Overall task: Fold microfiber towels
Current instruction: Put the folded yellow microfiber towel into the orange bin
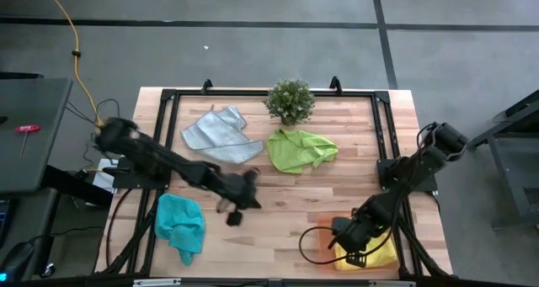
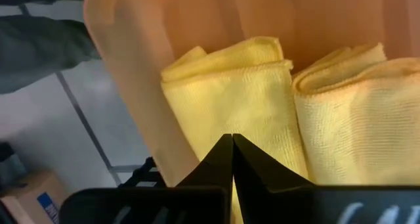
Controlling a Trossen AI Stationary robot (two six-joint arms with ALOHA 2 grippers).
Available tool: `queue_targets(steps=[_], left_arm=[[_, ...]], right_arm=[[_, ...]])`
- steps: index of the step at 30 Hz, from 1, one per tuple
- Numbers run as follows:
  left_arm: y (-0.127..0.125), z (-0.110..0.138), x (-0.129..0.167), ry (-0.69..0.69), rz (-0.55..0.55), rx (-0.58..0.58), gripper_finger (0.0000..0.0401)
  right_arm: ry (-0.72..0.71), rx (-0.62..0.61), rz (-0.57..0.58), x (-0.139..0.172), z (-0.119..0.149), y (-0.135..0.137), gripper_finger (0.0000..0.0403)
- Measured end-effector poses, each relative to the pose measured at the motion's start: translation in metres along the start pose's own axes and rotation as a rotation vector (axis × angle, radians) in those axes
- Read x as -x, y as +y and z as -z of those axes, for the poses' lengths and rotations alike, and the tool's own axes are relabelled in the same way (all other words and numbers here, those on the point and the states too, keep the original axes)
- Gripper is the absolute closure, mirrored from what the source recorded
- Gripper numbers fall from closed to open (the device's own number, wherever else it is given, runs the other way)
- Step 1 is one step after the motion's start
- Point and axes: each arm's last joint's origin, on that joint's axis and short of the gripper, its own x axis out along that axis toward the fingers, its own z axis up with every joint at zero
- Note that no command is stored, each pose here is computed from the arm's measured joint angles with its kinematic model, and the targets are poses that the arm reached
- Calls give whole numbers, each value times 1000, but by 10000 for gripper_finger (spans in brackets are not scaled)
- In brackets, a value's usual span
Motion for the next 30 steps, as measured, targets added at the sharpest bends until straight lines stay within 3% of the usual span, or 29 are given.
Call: queue_targets(steps=[7, 15, 22, 30], left_arm=[[-8, -31, -70, 3, -10, -50, 401], [-13, -49, -122, -92, 16, -56, 401], [-13, -55, -148, -192, 34, -31, 401], [-13, -48, -167, -170, 93, -36, 401]], right_arm=[[-7, 68, -19, 1, 2, 3, 403], [-38, 73, -24, 1, 1, 4, 403], [-47, 119, -30, -2, -1, 6, 403], [46, 173, -10, -41, -8, 8, 403]])
